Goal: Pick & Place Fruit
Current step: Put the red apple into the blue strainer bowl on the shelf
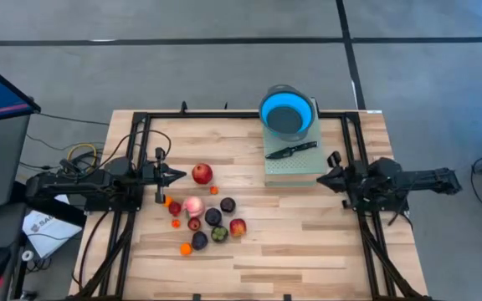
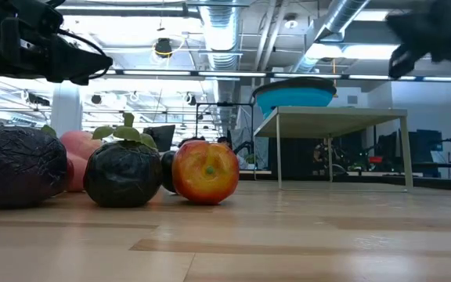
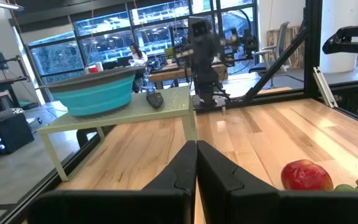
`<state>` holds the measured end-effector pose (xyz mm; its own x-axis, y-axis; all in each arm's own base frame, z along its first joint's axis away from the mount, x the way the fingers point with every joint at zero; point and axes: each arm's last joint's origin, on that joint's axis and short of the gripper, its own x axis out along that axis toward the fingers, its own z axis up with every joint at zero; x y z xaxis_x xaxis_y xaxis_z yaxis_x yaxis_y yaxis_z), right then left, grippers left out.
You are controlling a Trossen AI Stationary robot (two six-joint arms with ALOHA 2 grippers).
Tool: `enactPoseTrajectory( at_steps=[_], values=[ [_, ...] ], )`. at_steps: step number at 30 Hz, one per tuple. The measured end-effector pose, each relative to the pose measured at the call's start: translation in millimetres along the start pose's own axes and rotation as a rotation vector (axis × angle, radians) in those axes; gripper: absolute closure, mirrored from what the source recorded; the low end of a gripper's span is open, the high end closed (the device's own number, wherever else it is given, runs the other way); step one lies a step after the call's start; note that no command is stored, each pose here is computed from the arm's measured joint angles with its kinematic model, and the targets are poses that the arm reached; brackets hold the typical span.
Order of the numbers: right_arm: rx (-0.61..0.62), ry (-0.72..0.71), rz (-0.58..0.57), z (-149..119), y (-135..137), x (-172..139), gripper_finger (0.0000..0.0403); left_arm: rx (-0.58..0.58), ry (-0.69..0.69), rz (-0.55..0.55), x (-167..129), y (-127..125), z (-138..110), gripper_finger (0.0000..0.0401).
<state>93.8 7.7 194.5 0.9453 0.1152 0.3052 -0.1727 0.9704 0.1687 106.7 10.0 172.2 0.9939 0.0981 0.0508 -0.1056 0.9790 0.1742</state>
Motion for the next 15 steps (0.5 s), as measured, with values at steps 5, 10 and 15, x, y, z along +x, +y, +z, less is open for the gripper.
enactPoseTrajectory(
  at_steps=[5,10,15],
  values=[
    [0.095,-0.13,0.063,13,5,0,0.0397,0.0,0.0,0.0,0,0,0,0.0397],
    [0.085,-0.106,0.169,9,17,12,0.0397,0.0,-0.002,0.0,0,0,0,0.0397],
    [0.075,0.077,0.113,-10,34,39,0.0397,0.0,-0.005,0.001,0,0,0,0.0397]
  ],
)
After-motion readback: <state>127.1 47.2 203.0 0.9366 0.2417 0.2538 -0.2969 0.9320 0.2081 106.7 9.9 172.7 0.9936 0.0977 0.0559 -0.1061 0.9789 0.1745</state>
